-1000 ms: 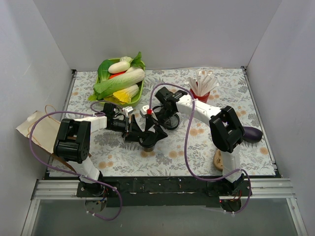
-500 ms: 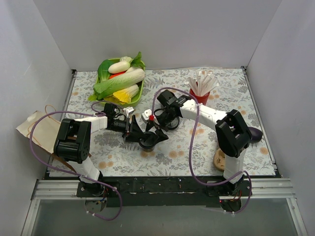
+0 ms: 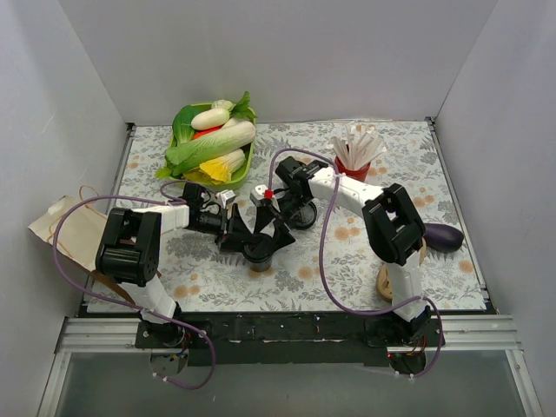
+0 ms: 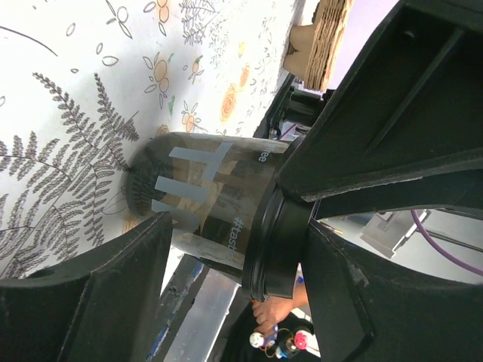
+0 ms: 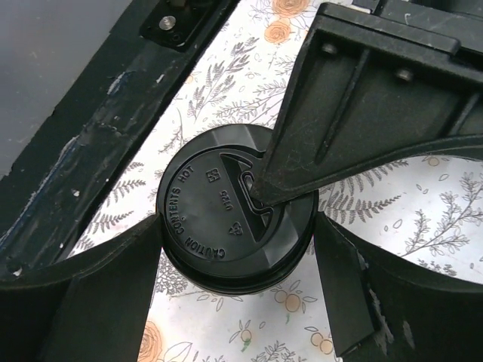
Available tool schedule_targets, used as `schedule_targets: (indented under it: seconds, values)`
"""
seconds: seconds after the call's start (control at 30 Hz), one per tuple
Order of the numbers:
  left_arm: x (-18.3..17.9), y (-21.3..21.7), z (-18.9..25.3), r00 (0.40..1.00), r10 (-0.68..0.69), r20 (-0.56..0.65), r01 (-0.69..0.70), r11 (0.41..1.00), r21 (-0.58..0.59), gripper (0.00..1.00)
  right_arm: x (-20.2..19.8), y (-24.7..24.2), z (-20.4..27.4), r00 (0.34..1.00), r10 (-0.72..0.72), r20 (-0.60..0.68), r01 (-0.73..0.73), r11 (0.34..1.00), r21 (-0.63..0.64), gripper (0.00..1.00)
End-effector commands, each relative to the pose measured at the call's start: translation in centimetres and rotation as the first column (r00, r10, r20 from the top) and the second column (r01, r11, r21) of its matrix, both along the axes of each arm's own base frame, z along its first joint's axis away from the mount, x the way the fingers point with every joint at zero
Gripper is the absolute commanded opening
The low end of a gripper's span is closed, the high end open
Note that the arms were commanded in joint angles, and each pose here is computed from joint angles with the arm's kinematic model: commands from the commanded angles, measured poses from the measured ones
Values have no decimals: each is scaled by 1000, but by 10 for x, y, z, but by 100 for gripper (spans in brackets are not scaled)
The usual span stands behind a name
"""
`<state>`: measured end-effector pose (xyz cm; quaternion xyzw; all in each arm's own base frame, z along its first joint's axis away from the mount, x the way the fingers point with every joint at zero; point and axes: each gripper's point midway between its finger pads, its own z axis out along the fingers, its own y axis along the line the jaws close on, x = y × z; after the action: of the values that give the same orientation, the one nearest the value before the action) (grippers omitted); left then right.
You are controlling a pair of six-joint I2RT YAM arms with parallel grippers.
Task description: Pack the takeout coffee
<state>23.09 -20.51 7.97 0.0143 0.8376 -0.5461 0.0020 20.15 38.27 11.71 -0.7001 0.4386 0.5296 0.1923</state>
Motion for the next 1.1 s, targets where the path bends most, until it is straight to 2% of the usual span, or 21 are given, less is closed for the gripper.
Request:
schedule_targets:
  seconds: [0.0, 0.1, 0.17, 0.2, 0.33, 0.43, 0.57, 0.73, 1.0, 1.07]
  values:
    - [4, 8, -29, 999, 43, -5, -42, 991, 127, 65, -37, -29, -37, 990, 14, -139, -42, 978, -203, 80]
    - [4, 12, -38, 998, 66, -19, -62, 983, 173, 64, -38, -32, -43, 991, -20, -131, -10, 975, -222, 81]
    - [6, 13, -38, 998, 69, -12, -66, 981, 181, 64, -29, -29, -43, 997, -45, -67, 30, 978, -208, 81]
    - [5, 10, -32, 998, 55, -2, -54, 987, 150, 64, -32, -33, -48, 995, -68, -77, 49, 971, -232, 81]
    - [6, 6, -8, 996, 40, 85, -47, 996, 80, 64, -11, -29, -40, 988, -131, 78, 143, 971, -191, 82]
    - [11, 5, 4, 986, 39, 165, -50, 997, 62, 64, 5, -25, -37, 970, -172, 169, 200, 966, -164, 82]
    - [20, 4, 10, 974, 51, 219, -66, 996, 60, 64, 16, -21, -32, 955, -192, 226, 226, 965, -133, 84]
    - [26, 4, 8, 972, 57, 228, -74, 995, 66, 64, 21, -20, -25, 956, -205, 208, 239, 959, -151, 96]
    - [26, 6, 3, 970, 53, 237, -75, 994, 82, 64, 27, -20, 14, 953, -300, 28, 301, 944, -133, 98]
    - [26, 6, 5, 969, 55, 243, -77, 994, 81, 64, 27, -19, 23, 942, -331, -59, 319, 935, -153, 98]
